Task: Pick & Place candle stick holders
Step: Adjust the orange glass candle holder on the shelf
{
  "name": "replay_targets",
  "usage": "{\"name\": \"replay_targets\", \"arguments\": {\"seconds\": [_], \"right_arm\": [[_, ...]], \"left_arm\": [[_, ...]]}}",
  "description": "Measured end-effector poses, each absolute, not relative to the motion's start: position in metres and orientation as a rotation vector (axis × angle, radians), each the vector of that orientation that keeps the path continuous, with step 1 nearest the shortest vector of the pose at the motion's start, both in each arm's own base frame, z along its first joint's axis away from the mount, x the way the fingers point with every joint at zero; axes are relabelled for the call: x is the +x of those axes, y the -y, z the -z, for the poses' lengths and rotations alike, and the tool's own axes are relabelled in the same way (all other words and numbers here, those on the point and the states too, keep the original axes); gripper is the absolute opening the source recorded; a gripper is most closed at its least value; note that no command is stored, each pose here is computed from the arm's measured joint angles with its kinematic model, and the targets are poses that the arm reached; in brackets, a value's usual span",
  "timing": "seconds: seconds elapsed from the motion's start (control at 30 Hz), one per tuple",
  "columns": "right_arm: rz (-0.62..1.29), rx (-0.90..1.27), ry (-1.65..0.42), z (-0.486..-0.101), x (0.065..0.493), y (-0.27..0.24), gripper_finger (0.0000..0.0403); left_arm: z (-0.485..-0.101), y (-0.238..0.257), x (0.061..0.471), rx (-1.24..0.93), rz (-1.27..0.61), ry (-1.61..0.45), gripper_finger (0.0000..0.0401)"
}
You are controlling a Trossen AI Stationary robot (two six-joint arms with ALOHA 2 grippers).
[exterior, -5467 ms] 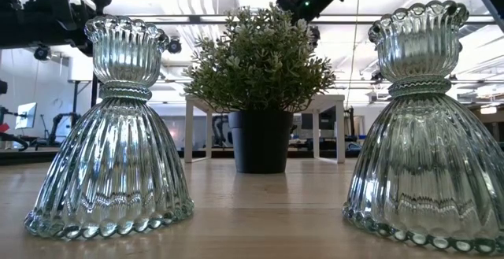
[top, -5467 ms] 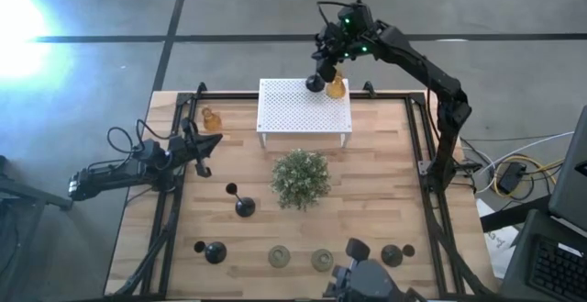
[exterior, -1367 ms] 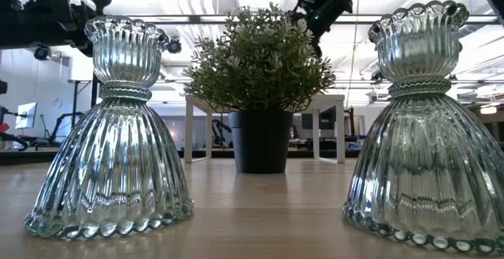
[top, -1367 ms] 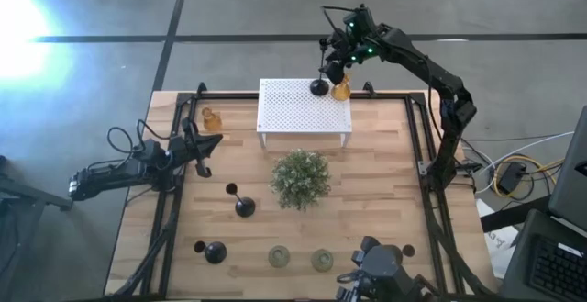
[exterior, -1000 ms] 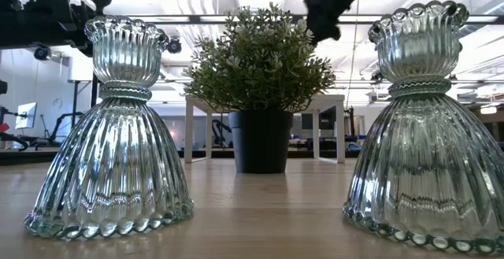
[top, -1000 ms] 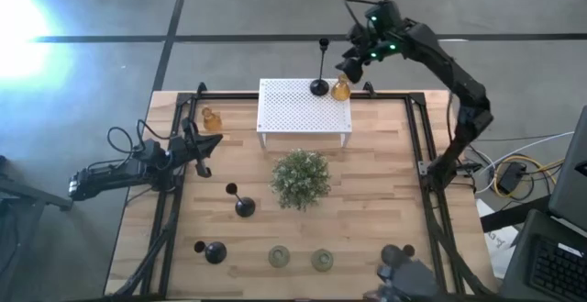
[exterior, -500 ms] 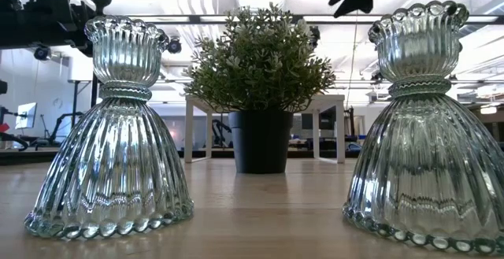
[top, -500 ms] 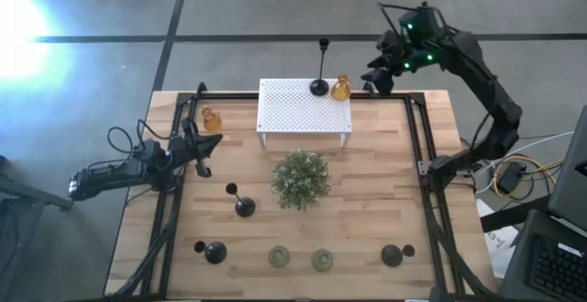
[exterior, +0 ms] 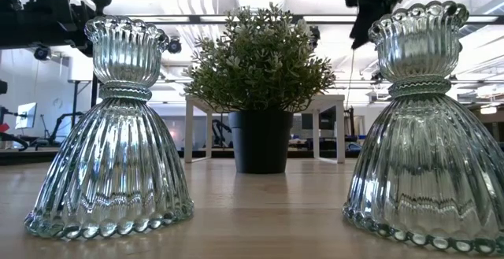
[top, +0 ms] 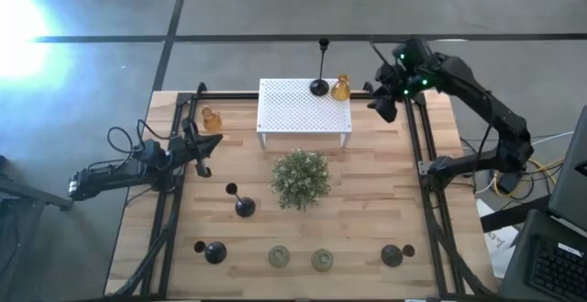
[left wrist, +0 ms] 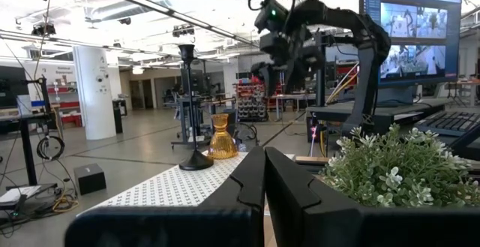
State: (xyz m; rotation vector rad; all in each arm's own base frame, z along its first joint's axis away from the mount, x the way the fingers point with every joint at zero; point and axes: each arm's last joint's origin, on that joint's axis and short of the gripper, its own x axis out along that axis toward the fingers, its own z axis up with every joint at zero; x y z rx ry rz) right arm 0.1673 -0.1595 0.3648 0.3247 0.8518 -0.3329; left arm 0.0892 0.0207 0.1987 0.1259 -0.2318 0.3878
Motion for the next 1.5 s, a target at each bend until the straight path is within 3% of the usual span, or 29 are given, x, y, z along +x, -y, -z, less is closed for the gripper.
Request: {"name": "replay_targets", "arguments": {"seconds": [0.37, 0.53, 0.93, 1.5], "right_arm": [[0.425, 0.25, -0.778, -0.308, 0.19, 0.186, 0.019], [0.542, 0.208, -0.799, -0.299, 0.197, 0.2, 0.0146], [0.578, 0.188, -0.765, -0.297, 0.218, 0.225, 0.0015], [0.568, 0.208, -0.768, -0.293, 0.224, 0.231, 0.0008]], "left_arm": [[-0.199, -0.021, 0.089, 0.126, -0.388, 0.232, 0.0014], [-0.199, -0.021, 0.089, 0.126, -0.388, 0.233, 0.0014], [-0.199, -0.021, 0.089, 0.105, -0.385, 0.236, 0.0014], [-0.199, -0.021, 0.089, 0.089, -0.383, 0.239, 0.0014]]}}
